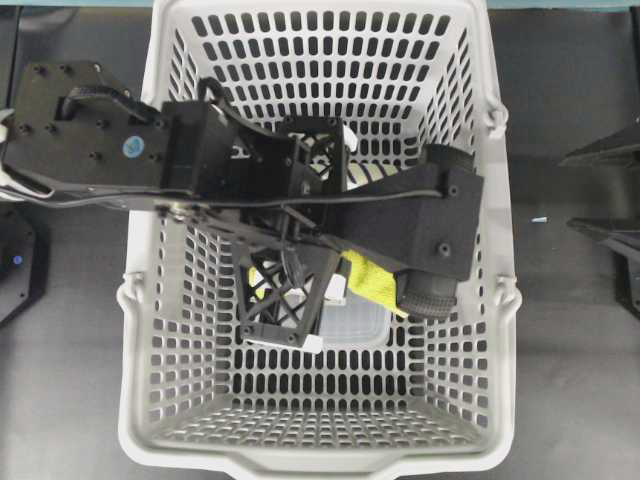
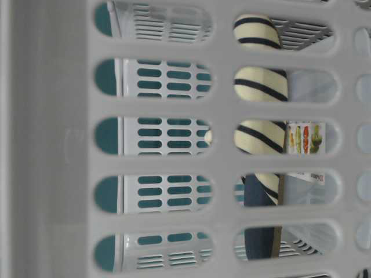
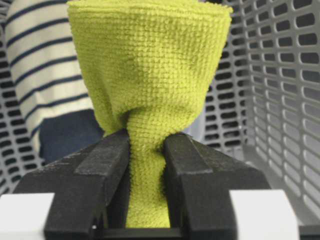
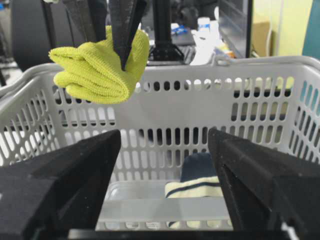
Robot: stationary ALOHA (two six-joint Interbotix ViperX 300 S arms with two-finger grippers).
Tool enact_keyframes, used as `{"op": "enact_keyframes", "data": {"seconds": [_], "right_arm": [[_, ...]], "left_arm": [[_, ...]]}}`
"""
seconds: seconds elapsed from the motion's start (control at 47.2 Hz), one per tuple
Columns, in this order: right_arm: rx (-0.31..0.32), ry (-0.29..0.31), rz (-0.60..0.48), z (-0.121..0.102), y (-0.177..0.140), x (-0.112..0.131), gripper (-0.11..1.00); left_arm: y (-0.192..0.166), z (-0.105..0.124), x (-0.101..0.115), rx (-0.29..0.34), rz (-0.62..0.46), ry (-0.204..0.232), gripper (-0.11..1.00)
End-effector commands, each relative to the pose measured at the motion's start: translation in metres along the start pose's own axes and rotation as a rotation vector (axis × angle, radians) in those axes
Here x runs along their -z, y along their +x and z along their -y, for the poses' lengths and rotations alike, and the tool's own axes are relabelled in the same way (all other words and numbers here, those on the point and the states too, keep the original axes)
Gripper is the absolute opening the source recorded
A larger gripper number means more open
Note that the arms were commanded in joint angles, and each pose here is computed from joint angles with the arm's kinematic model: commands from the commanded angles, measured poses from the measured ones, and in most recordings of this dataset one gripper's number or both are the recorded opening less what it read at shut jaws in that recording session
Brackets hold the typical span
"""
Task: Pick up the yellow cloth from the shopping basket with the left arm.
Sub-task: 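Lift the yellow cloth upward out of the basket with the left gripper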
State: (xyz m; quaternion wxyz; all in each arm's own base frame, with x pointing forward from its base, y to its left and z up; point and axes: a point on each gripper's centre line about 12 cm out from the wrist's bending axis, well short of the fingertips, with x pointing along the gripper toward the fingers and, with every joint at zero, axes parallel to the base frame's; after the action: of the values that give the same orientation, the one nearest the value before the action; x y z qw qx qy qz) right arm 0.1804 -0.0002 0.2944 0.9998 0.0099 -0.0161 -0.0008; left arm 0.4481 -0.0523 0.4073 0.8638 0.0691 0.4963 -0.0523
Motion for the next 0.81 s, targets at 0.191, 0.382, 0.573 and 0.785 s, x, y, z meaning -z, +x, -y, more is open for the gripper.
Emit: {"op": "enact_keyframes", "data": {"seconds": [0.191, 0.382, 0.573, 0.785], "right_arm": [[0.001, 0.002, 0.002, 0.000, -0.002, -0.004, 0.68], [0.001, 0.003, -0.002, 0.000, -0.006, -0.006, 0.68], [0.001, 0.003, 0.000, 0.000, -0.007, -0.007, 0.68], [0.001, 0.005, -0.006, 0.000, -0.008, -0.007, 0.68]], "left_arm": [[-0.017, -0.007, -0.004, -0.011, 0.046, -0.011, 0.16], [-0.023, -0.019, -0.005, -0.025, 0.062, -0.052, 0.16], [-0.026, -0.023, -0.005, -0.032, 0.064, -0.057, 0.16], [-0.026, -0.028, 0.003, -0.034, 0.005, -0.070, 0.16]]}}
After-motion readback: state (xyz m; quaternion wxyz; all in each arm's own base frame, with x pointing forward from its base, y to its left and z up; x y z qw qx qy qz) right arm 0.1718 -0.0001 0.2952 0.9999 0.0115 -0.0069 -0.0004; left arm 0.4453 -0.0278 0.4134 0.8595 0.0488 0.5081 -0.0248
